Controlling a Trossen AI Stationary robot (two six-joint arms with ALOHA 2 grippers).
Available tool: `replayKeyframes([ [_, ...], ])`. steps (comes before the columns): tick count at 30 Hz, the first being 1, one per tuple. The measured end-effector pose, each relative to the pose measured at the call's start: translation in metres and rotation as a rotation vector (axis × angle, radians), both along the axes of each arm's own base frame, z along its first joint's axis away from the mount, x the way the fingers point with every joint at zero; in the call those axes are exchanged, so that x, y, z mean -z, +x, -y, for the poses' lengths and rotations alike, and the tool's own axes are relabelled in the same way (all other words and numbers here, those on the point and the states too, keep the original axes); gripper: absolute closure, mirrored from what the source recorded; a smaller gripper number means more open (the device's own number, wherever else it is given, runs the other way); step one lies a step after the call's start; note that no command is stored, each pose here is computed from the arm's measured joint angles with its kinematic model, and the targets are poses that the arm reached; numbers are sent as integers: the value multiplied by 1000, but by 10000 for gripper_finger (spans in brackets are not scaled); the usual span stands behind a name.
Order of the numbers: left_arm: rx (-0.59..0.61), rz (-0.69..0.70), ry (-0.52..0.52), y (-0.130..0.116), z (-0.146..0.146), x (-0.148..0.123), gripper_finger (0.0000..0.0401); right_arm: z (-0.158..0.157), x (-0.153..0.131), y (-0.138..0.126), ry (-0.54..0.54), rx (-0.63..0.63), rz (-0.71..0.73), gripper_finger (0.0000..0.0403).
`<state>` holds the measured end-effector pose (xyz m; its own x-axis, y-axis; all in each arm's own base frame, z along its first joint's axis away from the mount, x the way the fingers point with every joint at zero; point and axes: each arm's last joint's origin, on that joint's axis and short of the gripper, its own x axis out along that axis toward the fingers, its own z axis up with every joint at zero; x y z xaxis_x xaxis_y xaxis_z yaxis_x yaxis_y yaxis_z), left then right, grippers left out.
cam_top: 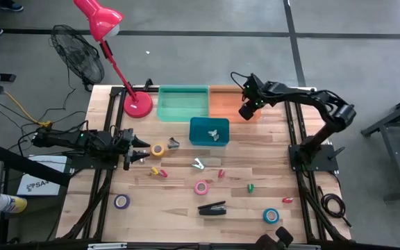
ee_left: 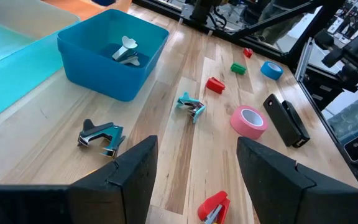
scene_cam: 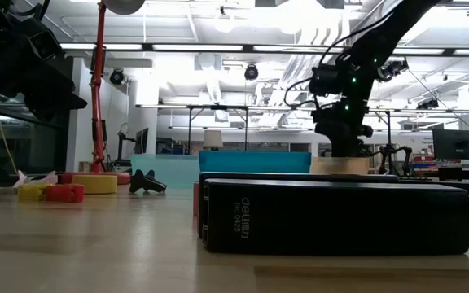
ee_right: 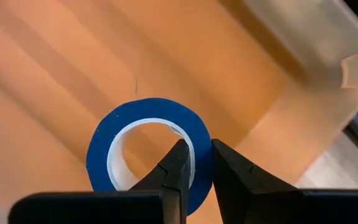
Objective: Pick and place Stapler, Stapler remover, tape
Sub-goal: Put the top blue tape into the orange bin
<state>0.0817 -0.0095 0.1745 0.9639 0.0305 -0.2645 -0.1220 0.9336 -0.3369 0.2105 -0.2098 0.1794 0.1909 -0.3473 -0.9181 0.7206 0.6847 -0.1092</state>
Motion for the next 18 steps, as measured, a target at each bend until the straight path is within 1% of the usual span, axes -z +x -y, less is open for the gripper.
replayKeyframes([
  [7, 0, 0, 0, 0, 0, 0, 184, 2, 15, 2, 40, -2, -41, 341],
  [14, 0, 0, 0, 0, 0, 0, 184, 2, 17, 3, 48, -4, -43, 328],
  [18, 0, 0, 0, 0, 0, 0, 184, 2, 17, 3, 58, -8, -36, 310],
])
